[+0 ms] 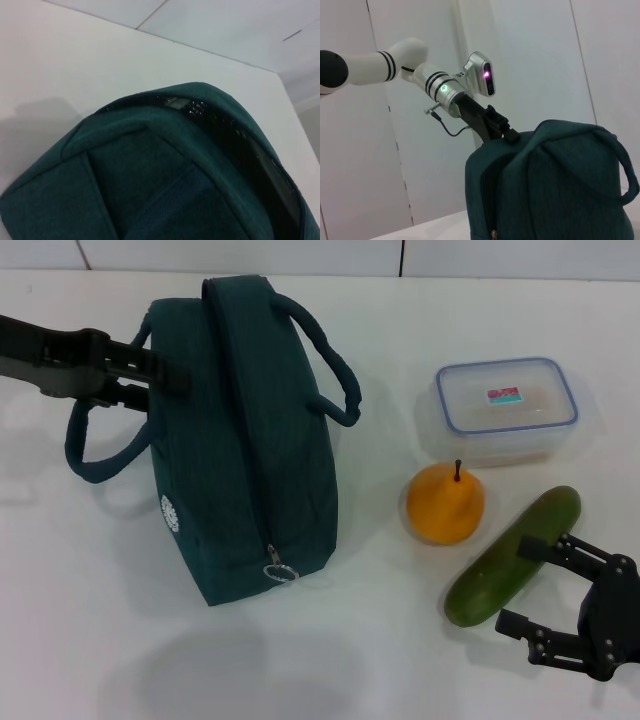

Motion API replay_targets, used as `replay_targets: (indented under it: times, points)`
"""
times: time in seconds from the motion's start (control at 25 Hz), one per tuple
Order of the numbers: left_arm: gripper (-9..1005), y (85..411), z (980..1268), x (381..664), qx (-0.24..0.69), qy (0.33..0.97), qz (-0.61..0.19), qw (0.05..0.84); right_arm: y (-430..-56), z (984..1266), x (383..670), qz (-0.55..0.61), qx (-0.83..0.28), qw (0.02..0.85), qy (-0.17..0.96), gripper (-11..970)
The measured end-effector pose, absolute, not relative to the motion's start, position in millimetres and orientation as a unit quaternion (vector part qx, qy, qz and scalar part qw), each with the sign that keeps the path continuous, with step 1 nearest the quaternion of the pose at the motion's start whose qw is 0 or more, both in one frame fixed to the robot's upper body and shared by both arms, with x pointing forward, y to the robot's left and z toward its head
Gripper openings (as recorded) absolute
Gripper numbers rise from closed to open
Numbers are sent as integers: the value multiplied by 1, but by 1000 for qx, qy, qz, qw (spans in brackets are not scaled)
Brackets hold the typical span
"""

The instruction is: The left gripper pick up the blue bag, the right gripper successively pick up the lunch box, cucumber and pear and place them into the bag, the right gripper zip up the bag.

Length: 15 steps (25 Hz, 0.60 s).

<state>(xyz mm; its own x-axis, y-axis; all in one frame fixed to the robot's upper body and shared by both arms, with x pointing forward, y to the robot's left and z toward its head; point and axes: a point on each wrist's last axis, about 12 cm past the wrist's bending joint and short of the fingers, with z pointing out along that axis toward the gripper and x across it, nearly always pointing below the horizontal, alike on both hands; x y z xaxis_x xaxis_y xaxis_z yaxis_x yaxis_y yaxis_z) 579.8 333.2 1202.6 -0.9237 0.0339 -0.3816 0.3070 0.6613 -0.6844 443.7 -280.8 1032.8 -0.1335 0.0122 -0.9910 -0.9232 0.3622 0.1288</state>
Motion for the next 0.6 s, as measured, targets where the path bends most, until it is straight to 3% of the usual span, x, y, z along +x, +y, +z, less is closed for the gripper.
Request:
replay_targets:
  times: [0.52,0.6]
  points:
    - [741,324,1204,580,122,899,-384,170,-282,1033,444,426,-365,549,619,857]
    - [560,325,1205,580,124,898,-385,172,-282,1033,444,426,-365,549,620,857]
